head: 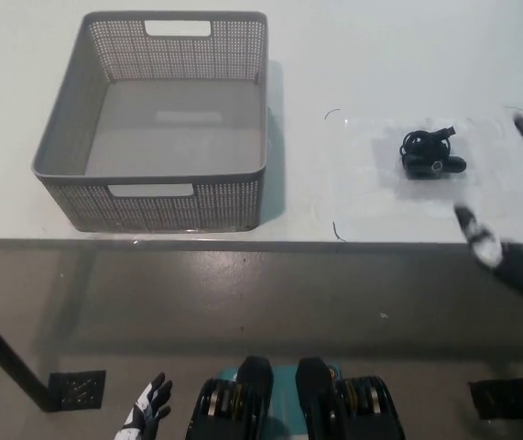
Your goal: Use the right hand to pick up a webcam and put it into a container on the left side
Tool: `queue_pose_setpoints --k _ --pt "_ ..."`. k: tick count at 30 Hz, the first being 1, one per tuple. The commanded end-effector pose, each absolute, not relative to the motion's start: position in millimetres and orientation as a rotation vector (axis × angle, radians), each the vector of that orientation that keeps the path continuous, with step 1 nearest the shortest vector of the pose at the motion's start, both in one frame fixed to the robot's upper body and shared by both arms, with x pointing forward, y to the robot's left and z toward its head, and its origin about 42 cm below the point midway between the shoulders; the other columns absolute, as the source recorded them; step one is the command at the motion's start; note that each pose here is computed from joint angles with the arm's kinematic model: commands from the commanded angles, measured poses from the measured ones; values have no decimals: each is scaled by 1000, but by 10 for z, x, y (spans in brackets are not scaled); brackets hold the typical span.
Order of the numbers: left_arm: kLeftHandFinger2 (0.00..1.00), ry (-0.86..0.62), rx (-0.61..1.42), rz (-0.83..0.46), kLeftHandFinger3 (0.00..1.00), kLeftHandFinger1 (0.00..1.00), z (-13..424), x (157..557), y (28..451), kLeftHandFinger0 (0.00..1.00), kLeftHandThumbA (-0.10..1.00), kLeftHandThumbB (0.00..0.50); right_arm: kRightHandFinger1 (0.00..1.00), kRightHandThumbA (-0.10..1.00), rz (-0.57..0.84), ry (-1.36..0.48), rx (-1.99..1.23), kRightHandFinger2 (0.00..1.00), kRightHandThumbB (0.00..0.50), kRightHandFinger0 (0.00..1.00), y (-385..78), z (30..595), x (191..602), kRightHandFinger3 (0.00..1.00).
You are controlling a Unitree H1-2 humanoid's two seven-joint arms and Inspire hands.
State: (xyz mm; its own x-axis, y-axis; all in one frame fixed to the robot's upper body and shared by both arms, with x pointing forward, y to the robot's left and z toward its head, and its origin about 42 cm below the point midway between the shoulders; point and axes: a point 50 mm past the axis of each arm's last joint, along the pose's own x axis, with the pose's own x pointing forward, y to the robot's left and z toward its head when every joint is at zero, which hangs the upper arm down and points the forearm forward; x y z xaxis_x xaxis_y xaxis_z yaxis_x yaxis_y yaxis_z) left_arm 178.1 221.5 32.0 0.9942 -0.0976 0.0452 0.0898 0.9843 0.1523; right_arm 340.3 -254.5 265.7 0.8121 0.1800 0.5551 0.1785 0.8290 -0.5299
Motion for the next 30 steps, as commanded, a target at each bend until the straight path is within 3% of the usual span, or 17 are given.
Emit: queue_pose_setpoints --k 1,8,16,25,27,30 --pt "1000 -69 158 -73 1000 1000 283 1796 2274 1000 1000 169 1000 656 -58 -546 -826 1000 394 1000 -2503 3116 4171 1000" --pt "1000 -20 167 -58 1000 1000 155 1767 2328 1000 1000 167 1000 829 -29 -422 -946 1000 500 1000 -2279 3283 4858 1000" --pt "1000 21 165 -52 1000 1000 66 1668 2331 1000 1000 173 1000 799 11 -223 -1023 1000 500 1000 -2083 3231 5409 1000" --pt "1000 46 167 -51 1000 1000 19 1576 2325 1000 1000 190 1000 861 40 -38 -1108 1000 500 1000 -2066 2914 5643 1000" --pt "1000 52 163 -49 1000 1000 8 1551 2322 1000 1000 198 1000 792 38 -8 -1136 1000 493 1000 -2104 2828 5663 1000" --pt "1000 57 177 -53 1000 1000 6 1515 2341 1000 1000 202 1000 830 46 55 -1167 1000 500 1000 -2193 2690 5683 1000"
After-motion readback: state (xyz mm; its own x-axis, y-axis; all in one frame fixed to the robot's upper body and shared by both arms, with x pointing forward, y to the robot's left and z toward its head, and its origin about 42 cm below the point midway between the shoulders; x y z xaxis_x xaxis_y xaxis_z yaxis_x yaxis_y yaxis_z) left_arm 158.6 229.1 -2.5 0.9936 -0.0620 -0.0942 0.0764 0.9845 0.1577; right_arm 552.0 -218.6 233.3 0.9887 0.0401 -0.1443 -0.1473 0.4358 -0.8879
